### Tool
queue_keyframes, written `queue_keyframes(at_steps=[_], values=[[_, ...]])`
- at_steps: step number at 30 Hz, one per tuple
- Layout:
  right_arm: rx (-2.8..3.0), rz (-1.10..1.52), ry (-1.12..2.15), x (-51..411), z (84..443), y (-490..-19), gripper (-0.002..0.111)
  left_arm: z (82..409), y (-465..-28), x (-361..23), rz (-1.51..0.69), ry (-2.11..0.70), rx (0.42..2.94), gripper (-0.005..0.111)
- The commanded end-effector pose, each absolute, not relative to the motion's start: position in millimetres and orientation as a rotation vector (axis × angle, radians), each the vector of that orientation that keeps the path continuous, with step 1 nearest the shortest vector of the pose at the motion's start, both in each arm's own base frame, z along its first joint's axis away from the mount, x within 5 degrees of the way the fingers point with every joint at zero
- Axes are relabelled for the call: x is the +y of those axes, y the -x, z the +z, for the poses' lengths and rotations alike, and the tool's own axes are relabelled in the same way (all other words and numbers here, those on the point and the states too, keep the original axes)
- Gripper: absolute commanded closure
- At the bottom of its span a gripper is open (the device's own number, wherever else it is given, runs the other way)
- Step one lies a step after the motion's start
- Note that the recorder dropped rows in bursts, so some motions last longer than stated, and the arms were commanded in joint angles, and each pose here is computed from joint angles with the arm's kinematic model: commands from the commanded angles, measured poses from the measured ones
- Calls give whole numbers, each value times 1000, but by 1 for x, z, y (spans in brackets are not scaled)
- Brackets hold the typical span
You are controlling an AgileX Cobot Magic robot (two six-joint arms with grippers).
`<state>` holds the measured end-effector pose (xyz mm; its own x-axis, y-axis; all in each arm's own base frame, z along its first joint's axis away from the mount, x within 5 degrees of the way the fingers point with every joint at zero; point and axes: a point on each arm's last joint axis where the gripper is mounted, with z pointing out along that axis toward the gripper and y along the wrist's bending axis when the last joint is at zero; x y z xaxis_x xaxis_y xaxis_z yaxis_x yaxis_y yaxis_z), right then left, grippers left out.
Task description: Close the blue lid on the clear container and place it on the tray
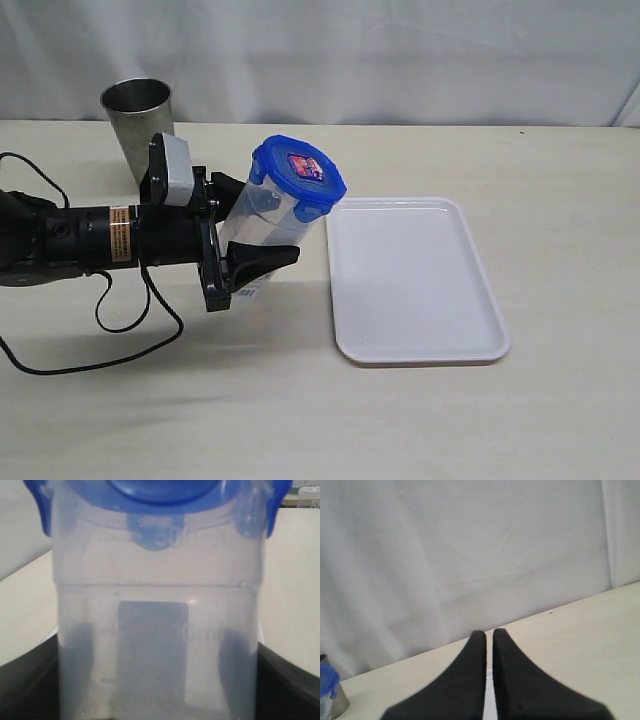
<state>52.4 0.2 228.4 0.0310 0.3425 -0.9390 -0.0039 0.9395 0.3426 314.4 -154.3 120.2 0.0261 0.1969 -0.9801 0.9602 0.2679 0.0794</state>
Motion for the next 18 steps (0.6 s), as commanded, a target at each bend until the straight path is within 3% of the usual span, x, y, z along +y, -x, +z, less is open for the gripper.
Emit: queue_keyframes(at_steps=[1,6,18], values=[[1537,225,-332,-3,219,-54,104,127,-315,-157,-882,-1129,1387,107],[1663,171,-312,-4,195,-56,104,127,-315,-157,-882,-1129,1387,107],[1823,50,-261,-7,181,-53,104,127,-315,-157,-882,-1127,1387,107]])
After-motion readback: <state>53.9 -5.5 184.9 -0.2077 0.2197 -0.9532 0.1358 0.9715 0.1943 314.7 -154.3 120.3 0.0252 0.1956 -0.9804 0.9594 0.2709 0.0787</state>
